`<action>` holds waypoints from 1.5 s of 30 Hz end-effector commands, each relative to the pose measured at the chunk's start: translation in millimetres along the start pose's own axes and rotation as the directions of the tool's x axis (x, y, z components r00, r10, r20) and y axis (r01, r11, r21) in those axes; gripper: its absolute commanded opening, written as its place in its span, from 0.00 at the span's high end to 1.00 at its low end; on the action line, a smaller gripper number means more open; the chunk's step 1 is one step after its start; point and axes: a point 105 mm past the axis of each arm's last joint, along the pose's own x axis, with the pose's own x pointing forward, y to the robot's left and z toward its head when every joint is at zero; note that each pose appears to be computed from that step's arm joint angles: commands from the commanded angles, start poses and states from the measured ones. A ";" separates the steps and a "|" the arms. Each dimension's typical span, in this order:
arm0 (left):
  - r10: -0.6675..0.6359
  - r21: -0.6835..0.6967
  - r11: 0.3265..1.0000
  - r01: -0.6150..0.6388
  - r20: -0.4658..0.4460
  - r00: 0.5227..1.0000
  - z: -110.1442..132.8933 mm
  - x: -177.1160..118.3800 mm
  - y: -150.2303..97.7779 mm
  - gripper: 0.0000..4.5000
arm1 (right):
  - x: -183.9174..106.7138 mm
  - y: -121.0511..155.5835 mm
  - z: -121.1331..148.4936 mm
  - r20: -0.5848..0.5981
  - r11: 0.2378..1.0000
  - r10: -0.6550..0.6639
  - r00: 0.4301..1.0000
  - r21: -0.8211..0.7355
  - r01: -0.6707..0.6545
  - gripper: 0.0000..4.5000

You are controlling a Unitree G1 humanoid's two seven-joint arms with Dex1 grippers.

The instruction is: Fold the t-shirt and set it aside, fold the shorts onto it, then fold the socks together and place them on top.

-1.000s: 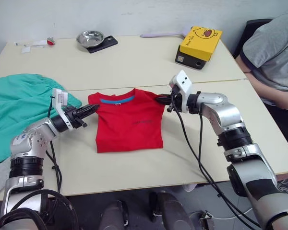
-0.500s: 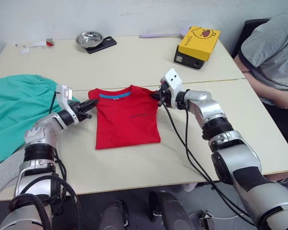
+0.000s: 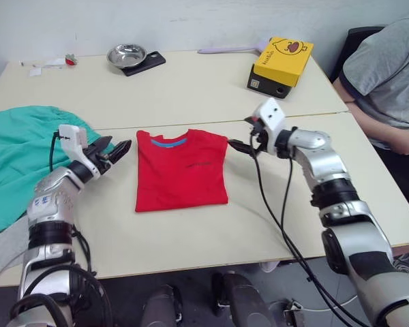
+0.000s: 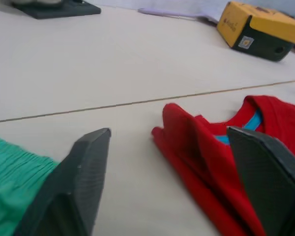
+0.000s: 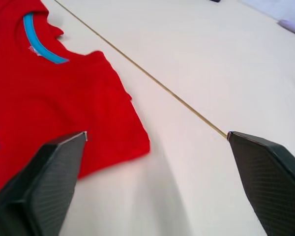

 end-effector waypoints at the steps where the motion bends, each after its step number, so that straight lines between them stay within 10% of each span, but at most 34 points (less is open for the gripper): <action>1: -0.146 0.141 0.981 0.130 0.105 0.984 37.1 -19.6 -25.3 0.01 | -19.8 10.0 33.3 0.142 0.994 0.081 0.987 -0.088 -0.069 0.00; 14: -0.517 0.435 0.630 0.644 -0.384 0.765 -26.9 -85.5 -97.3 0.01 | -35.5 148.4 15.1 0.099 0.786 0.561 0.822 -0.375 -0.491 0.00; 23: -0.359 0.539 0.614 0.577 -0.460 0.812 -64.7 -54.9 -84.9 0.00 | -11.9 141.5 -28.7 -0.052 0.772 0.450 0.892 -0.479 -0.417 0.13; 29: -0.352 0.512 0.622 0.592 -0.492 0.796 -71.5 -49.1 -79.7 0.34 | -9.8 141.8 -29.9 -0.047 0.770 0.451 0.891 -0.484 -0.416 0.59; 34: -0.445 0.384 0.600 0.702 -0.569 0.692 -79.7 -66.3 -90.2 0.71 | -23.2 155.3 -29.2 -0.042 0.754 0.525 0.850 -0.440 -0.487 0.99; 38: -0.500 0.324 0.581 0.746 -0.581 0.642 -76.4 -81.9 -100.5 0.99 | -50.3 176.7 -24.6 -0.024 0.700 0.638 0.770 -0.399 -0.592 1.00; 45: -0.537 0.231 0.575 0.785 -0.618 0.575 -75.0 -123.2 -119.2 0.99 | -87.2 199.3 -32.8 -0.041 0.671 0.694 0.718 -0.326 -0.667 1.00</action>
